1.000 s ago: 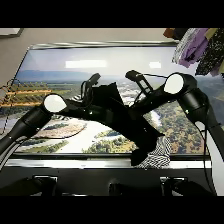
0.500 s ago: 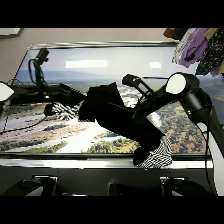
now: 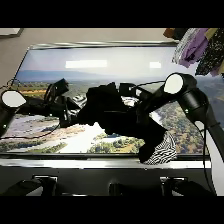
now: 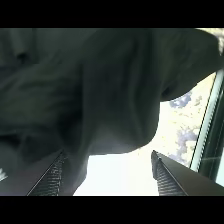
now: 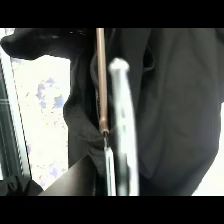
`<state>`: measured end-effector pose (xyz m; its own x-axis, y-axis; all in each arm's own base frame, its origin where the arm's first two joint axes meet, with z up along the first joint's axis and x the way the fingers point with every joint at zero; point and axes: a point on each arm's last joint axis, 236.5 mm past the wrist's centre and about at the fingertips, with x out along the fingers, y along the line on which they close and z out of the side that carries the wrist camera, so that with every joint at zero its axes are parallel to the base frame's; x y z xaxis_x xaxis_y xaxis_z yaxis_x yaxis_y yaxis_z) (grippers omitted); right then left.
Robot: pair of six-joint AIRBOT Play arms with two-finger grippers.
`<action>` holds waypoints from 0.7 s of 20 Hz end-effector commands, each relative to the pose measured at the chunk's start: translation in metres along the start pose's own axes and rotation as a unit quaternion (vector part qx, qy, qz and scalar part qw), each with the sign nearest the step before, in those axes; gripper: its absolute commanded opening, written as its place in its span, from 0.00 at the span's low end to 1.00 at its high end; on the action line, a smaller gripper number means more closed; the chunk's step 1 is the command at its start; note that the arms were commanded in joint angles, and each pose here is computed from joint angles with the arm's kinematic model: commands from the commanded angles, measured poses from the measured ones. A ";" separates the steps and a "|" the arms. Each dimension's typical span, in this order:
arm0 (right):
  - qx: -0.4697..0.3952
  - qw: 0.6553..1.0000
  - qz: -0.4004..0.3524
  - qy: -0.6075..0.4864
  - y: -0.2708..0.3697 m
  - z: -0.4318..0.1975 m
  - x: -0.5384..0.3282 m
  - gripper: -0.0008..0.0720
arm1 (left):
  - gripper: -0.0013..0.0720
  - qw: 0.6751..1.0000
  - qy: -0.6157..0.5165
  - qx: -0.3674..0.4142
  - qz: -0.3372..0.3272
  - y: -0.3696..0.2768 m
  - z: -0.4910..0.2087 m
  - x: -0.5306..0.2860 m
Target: Fold the clothes and pants, and hang the long-sleeved shirts on hangers.
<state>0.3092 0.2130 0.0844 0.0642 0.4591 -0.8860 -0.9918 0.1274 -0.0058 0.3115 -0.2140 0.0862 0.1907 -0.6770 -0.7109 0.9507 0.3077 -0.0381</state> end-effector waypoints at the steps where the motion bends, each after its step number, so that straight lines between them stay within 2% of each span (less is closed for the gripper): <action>1: -0.038 0.999 0.013 -0.011 0.004 0.005 0.003 0.05 | 0.83 0.999 0.009 0.044 -0.008 -0.003 -0.005 0.016; 3: -0.045 0.999 0.015 -0.016 0.005 0.007 0.003 0.05 | 0.83 0.997 0.012 0.069 -0.021 -0.009 -0.005 0.025; 11: -0.042 0.998 0.022 -0.030 0.009 0.014 0.002 0.05 | 0.81 0.997 0.010 0.072 -0.033 -0.013 0.000 0.052; 14: -0.041 0.998 0.024 -0.035 0.010 0.016 0.002 0.06 | 0.13 0.996 0.013 0.075 -0.042 -0.018 0.000 0.058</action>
<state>0.3024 0.2263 0.0884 0.0261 0.5122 -0.8585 -0.9994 0.0340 -0.0101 0.3076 -0.2528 0.0498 0.1183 -0.6772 -0.7262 0.9870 0.1601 0.0115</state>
